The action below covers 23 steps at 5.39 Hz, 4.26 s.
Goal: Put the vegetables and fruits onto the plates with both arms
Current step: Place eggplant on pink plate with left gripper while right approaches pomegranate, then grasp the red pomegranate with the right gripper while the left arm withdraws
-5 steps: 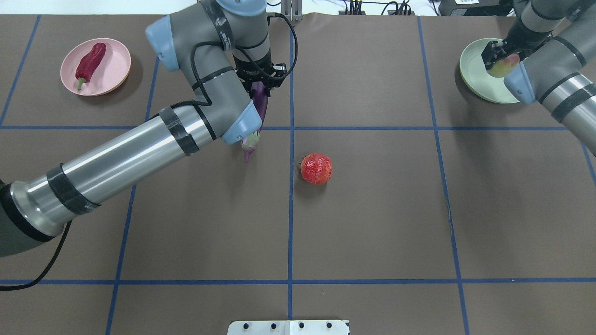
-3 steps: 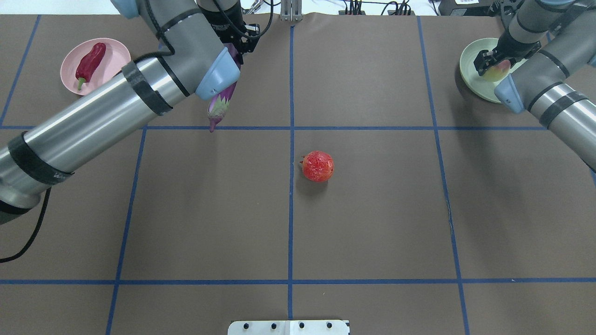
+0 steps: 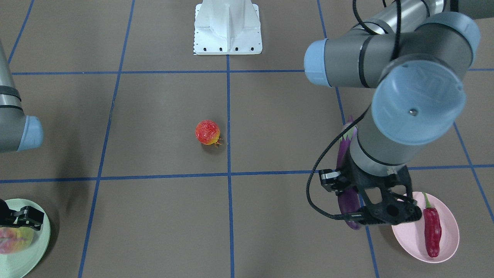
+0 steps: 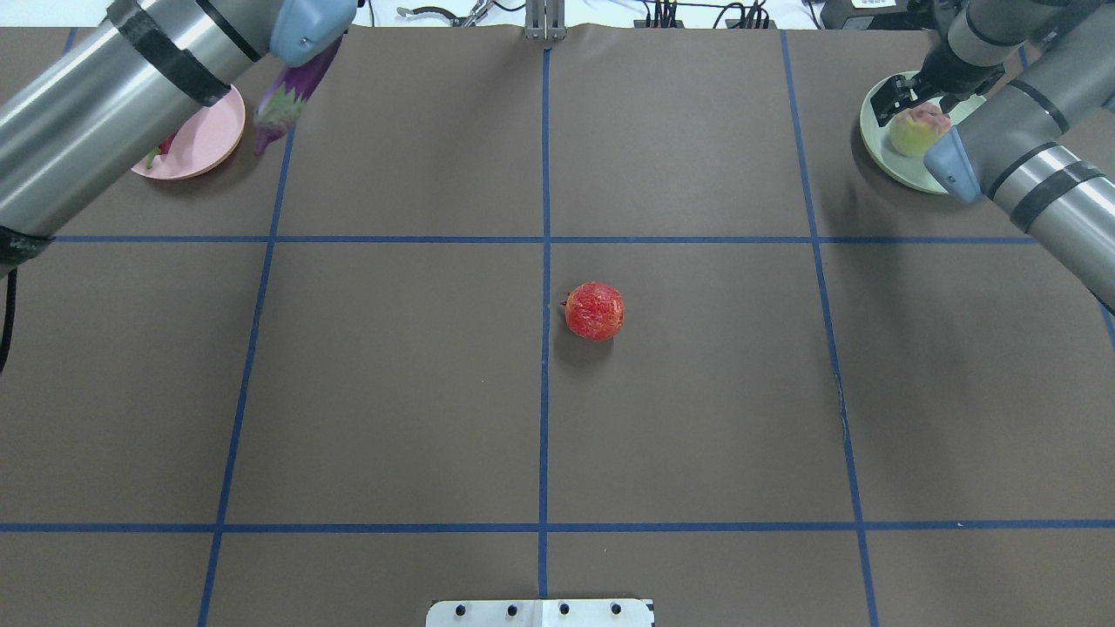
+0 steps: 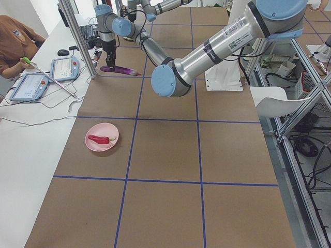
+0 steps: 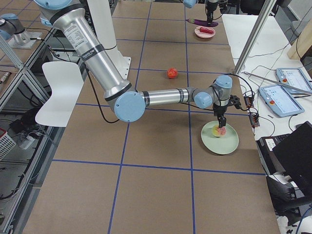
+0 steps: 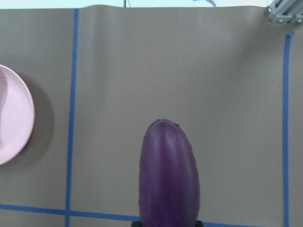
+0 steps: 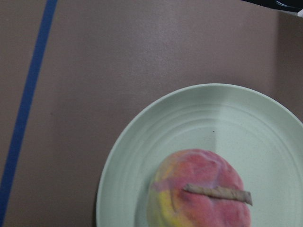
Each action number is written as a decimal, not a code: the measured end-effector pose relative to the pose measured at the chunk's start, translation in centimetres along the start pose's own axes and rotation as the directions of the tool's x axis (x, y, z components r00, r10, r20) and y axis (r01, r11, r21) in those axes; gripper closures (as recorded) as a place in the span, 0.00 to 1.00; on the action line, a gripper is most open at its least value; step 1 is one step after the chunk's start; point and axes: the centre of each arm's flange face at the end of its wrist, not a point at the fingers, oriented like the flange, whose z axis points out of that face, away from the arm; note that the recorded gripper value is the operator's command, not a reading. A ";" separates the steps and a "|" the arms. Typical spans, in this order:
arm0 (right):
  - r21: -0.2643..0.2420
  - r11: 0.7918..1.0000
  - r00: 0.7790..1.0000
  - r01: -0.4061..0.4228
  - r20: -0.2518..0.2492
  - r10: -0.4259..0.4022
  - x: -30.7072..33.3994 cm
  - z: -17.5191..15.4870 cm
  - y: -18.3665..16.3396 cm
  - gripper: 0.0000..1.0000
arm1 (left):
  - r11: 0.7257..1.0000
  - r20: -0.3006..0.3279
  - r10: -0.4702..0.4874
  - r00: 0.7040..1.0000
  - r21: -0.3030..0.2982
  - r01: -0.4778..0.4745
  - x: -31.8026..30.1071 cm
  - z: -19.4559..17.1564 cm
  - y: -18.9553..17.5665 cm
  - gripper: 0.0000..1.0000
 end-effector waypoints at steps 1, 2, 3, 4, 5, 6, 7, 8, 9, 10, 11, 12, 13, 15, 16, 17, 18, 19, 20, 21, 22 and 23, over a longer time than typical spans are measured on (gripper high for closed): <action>-0.038 0.999 0.999 -0.028 0.039 0.029 -2.6 -4.4 0.2 0.00 | 1.000 0.024 0.030 0.999 -0.006 -0.030 -3.7 2.1 -2.8 1.00; -0.063 0.995 0.995 -0.075 0.059 0.079 -5.4 -8.2 1.0 0.00 | 0.999 0.036 0.041 0.999 0.001 -0.041 -6.3 4.6 -4.7 1.00; -0.081 0.986 0.986 -0.143 0.080 0.149 -8.8 -10.1 2.3 0.00 | 0.999 0.065 0.037 0.997 0.011 -0.038 -8.2 7.0 -5.9 1.00; -0.102 0.973 0.971 -0.206 0.103 0.216 -13.1 -10.5 3.9 0.00 | 0.999 0.118 0.026 0.993 0.033 -0.030 -10.5 9.9 -7.0 1.00; -0.118 0.963 0.959 -0.243 0.122 0.257 -17.1 -10.6 5.9 0.00 | 0.998 0.178 0.015 0.984 0.061 -0.026 -12.8 12.5 -7.7 1.00; -0.129 0.959 0.953 -0.254 0.137 0.270 -21.0 -10.6 8.2 0.00 | 0.996 0.235 0.005 0.972 0.088 -0.026 -14.8 14.5 -8.1 1.00; -0.130 0.959 0.952 -0.252 0.143 0.270 -24.4 -10.5 10.2 0.00 | 0.994 0.264 -0.005 0.965 0.108 -0.024 -15.8 16.4 -8.0 1.00; -0.125 0.958 0.951 -0.258 0.143 0.275 -26.7 -10.5 11.6 0.00 | 0.992 0.274 -0.017 0.961 0.127 -0.019 -15.4 19.2 -7.1 1.00; -0.123 0.956 0.949 -0.265 0.143 0.281 -28.1 -10.4 12.3 0.00 | 0.989 0.289 -0.020 0.957 0.143 -0.023 -14.3 22.3 -5.7 1.00; -0.124 0.958 0.950 -0.258 0.147 0.274 -29.1 -10.4 12.9 0.00 | 0.988 0.304 -0.013 0.953 0.151 -0.035 -14.3 24.8 -4.4 0.21; -0.125 0.959 0.951 -0.253 0.151 0.270 -30.0 -10.4 13.4 0.00 | 0.987 0.311 0.003 0.950 0.151 -0.053 -15.1 26.4 -3.6 0.00; -0.127 0.957 0.948 -0.263 0.153 0.280 -31.0 -10.4 13.9 0.00 | 0.986 0.318 0.025 0.948 0.146 -0.075 -15.6 26.9 -3.3 0.00; -0.129 0.956 0.948 -0.264 0.148 0.282 -32.6 -9.9 14.7 0.00 | 0.984 0.321 0.047 0.946 0.150 -0.100 -16.0 26.2 -3.6 0.00; -0.131 0.960 0.955 -0.246 0.136 0.263 -37.0 -8.1 17.6 0.00 | 0.980 0.301 0.061 0.952 0.163 -0.114 -15.3 21.8 -4.6 0.00; -0.133 0.962 0.956 -0.238 0.142 0.257 -39.0 -7.9 18.1 0.00 | 0.983 0.262 0.057 0.963 0.154 -0.100 -14.5 18.9 -4.7 0.00; -0.139 0.960 0.956 -0.243 0.132 0.261 -40.8 -7.2 18.1 0.00 | 0.985 0.222 0.056 0.973 0.145 -0.090 -13.7 16.9 -4.6 0.00; -0.141 0.959 0.958 -0.247 0.110 0.264 -42.1 -5.9 18.0 0.00 | 0.986 0.203 0.056 0.978 0.144 -0.086 -13.5 15.8 -4.6 0.00; -0.136 0.960 0.960 -0.245 0.107 0.260 -42.8 -4.5 17.9 0.00 | 0.987 0.179 0.054 0.982 0.137 -0.079 -13.3 14.7 -4.5 0.00; -0.131 0.962 0.959 -0.240 0.121 0.256 -43.3 -3.2 17.7 0.00 | 0.990 0.154 0.051 0.987 0.124 -0.071 -12.7 13.2 -4.2 0.00; -0.131 0.963 0.959 -0.237 0.128 0.253 -43.8 -2.5 17.6 0.00 | 0.990 0.146 0.050 0.988 0.121 -0.068 -12.5 12.4 -3.8 0.00; -0.134 0.963 0.960 -0.232 0.127 0.249 -44.1 -2.1 17.9 0.00 | 0.990 0.142 0.052 0.989 0.122 -0.070 -12.6 12.0 -3.3 0.00; -0.138 0.964 0.961 -0.229 0.122 0.246 -44.3 -1.7 18.0 0.00 | 0.990 0.141 0.052 0.989 0.121 -0.069 -12.6 11.6 -2.8 0.00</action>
